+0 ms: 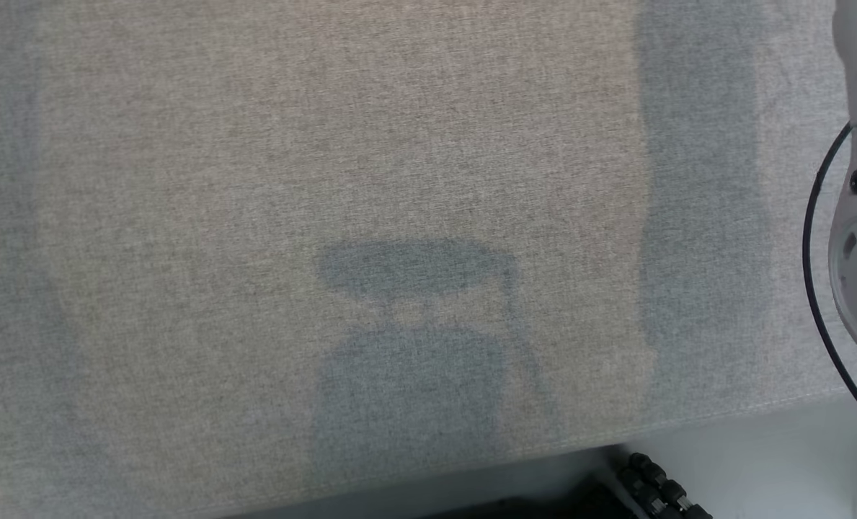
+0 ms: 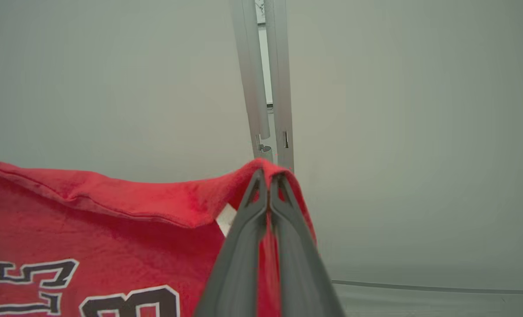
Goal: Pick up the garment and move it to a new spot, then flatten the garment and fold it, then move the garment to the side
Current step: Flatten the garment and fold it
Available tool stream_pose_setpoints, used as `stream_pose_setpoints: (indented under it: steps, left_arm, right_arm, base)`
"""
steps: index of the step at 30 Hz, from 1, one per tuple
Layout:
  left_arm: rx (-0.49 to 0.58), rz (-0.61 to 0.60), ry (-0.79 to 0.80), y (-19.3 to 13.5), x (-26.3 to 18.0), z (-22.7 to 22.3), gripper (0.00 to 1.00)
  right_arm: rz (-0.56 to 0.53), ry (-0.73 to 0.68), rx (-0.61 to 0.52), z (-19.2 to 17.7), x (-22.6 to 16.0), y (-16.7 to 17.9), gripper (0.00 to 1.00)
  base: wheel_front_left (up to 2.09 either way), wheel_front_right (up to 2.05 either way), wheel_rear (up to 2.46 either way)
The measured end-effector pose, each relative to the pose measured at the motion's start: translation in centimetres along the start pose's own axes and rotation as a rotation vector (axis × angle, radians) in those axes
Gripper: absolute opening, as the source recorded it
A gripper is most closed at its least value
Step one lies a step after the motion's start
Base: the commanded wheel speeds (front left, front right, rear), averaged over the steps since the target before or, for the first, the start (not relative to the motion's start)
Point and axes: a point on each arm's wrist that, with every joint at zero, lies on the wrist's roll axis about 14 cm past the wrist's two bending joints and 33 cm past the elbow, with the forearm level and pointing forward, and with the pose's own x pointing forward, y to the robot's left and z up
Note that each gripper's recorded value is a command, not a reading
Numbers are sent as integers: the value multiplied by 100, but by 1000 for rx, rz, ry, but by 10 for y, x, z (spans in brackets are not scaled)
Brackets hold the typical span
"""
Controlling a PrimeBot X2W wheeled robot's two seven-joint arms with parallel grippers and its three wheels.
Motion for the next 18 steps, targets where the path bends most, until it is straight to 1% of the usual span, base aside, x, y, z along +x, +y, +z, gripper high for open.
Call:
stream_pose_setpoints:
  steps: [2,5,8,10,12,15,18]
  left_arm:
    - [-6,18,27,7,-5,-2,0]
    - [-63,46,74,11,-9,-11,0]
    - [-137,63,170,10,-20,-39,0]
    - [-163,70,228,10,-28,-57,0]
    - [-177,84,272,11,-36,-73,0]
    - [-175,104,285,15,-40,-82,0]
    - [-157,146,243,24,-38,-84,0]
  right_arm:
    - [7,62,20,-16,-2,3,0]
    - [39,169,42,-40,-5,16,0]
    - [93,274,87,-68,-12,37,0]
    - [118,321,106,-83,-17,45,0]
    - [118,350,121,-93,-21,42,0]
    - [103,364,130,-100,-22,33,0]
    - [71,346,168,-105,-19,24,0]
  base:
    - [0,0,0]
    - [0,0,0]
    - [0,0,0]
    - [0,0,0]
    - [0,0,0]
    - [0,0,0]
    - [0,0,0]
